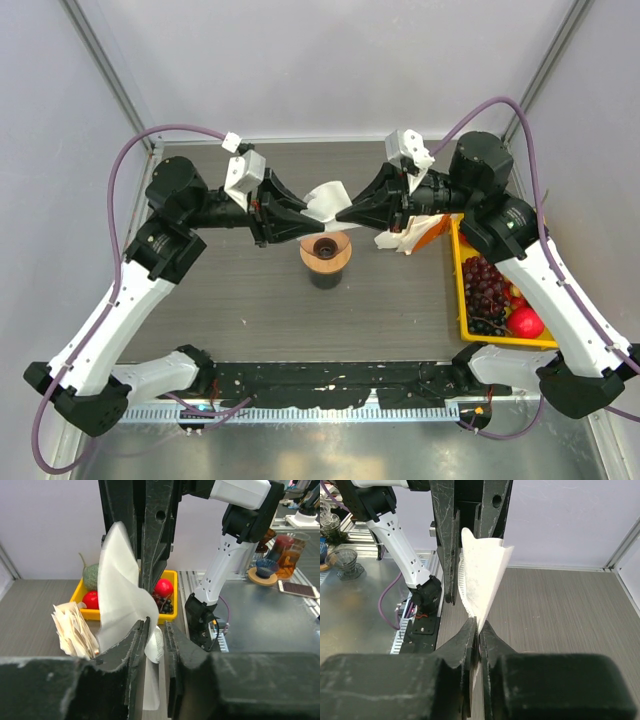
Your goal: Place the coffee filter in the dripper
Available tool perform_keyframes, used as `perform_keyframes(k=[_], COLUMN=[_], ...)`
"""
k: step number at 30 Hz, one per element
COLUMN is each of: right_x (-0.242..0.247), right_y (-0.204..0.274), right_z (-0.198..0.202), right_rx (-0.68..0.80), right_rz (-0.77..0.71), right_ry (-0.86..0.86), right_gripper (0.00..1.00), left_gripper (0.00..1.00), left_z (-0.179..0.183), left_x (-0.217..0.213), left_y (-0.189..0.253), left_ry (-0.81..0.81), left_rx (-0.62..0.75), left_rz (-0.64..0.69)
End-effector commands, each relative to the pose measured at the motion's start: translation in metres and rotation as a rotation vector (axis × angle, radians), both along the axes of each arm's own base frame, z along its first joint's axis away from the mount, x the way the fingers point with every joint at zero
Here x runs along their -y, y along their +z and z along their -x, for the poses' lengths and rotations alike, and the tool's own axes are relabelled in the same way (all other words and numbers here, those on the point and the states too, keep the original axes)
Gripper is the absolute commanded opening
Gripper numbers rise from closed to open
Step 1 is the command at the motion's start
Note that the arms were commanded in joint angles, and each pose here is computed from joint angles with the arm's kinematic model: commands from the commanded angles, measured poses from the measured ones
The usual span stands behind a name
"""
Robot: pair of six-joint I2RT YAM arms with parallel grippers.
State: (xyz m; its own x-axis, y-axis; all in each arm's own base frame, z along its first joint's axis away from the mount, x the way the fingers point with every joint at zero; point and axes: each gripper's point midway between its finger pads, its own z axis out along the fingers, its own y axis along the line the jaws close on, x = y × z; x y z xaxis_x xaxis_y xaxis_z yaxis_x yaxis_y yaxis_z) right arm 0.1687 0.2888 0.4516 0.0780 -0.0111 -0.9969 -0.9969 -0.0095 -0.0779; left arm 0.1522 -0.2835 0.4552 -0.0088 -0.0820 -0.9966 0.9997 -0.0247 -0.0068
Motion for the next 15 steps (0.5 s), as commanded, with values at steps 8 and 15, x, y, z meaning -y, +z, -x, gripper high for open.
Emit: perform_keyframes(k=[8,15], right_x=[0.019,0.037], right_y=[0.006,0.004], right_z=[-0.021,-0.049], right_rx=[0.098,0.256], right_rz=[0.091,0.256], right_ry=[-0.193,-0.353], right_gripper=[0.77,0.9], left_gripper=[0.0,0.0], left_z=[-0.004,-0.029], left_x=[-0.003,-0.002], left_y=[0.017,0.02], left_ry=[0.074,0.201], left_rx=[0.042,-0.072], left_rz=[0.049,0.084])
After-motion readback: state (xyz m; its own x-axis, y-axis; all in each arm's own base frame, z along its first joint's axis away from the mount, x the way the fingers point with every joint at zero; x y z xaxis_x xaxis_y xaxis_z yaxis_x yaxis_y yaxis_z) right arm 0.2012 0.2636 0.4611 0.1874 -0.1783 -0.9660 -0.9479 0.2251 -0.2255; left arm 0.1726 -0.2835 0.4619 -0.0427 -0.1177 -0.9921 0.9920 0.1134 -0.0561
